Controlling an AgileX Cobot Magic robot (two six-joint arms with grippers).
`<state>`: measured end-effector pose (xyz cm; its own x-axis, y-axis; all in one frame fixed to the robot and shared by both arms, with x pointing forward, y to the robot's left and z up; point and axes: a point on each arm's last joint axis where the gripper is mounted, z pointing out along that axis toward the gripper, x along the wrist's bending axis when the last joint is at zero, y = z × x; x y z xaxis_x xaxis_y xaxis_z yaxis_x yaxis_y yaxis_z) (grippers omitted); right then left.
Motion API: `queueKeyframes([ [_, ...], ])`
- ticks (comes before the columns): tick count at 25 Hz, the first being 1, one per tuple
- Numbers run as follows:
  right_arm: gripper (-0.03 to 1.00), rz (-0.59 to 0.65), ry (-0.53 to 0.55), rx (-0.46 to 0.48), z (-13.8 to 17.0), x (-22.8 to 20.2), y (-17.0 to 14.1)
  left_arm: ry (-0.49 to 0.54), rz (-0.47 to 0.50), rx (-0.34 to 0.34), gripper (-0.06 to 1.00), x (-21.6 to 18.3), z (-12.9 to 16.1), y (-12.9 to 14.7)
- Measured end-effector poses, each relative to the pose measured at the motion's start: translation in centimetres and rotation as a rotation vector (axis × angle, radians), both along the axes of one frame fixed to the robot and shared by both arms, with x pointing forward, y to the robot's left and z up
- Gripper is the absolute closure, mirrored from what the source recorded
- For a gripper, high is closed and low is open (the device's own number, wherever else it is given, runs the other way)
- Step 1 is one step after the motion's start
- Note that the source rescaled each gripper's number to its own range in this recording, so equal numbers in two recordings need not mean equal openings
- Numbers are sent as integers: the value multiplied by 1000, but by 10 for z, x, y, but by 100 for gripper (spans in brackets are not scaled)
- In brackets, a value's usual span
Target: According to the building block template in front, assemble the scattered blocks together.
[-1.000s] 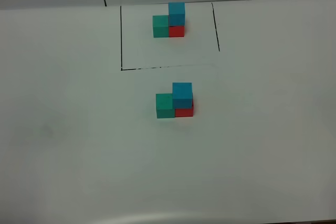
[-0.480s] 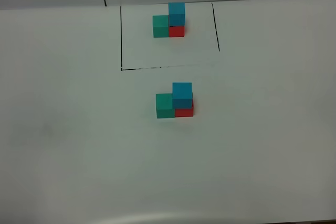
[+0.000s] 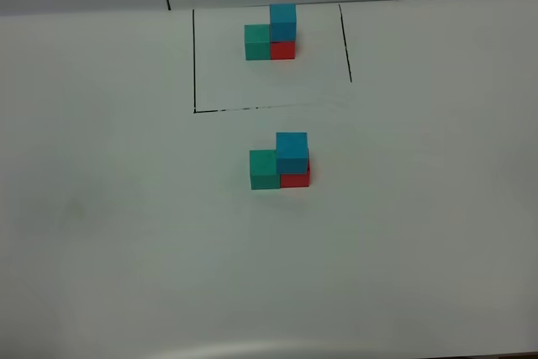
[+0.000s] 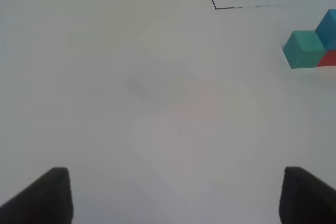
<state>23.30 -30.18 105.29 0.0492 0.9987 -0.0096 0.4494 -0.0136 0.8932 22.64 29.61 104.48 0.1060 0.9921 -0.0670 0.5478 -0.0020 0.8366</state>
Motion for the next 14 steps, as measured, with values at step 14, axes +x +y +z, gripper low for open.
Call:
queueKeyframes([
  [14, 21, -1, 0, 2, 0, 0, 0, 0, 0, 0, 20, 0, 0, 0],
])
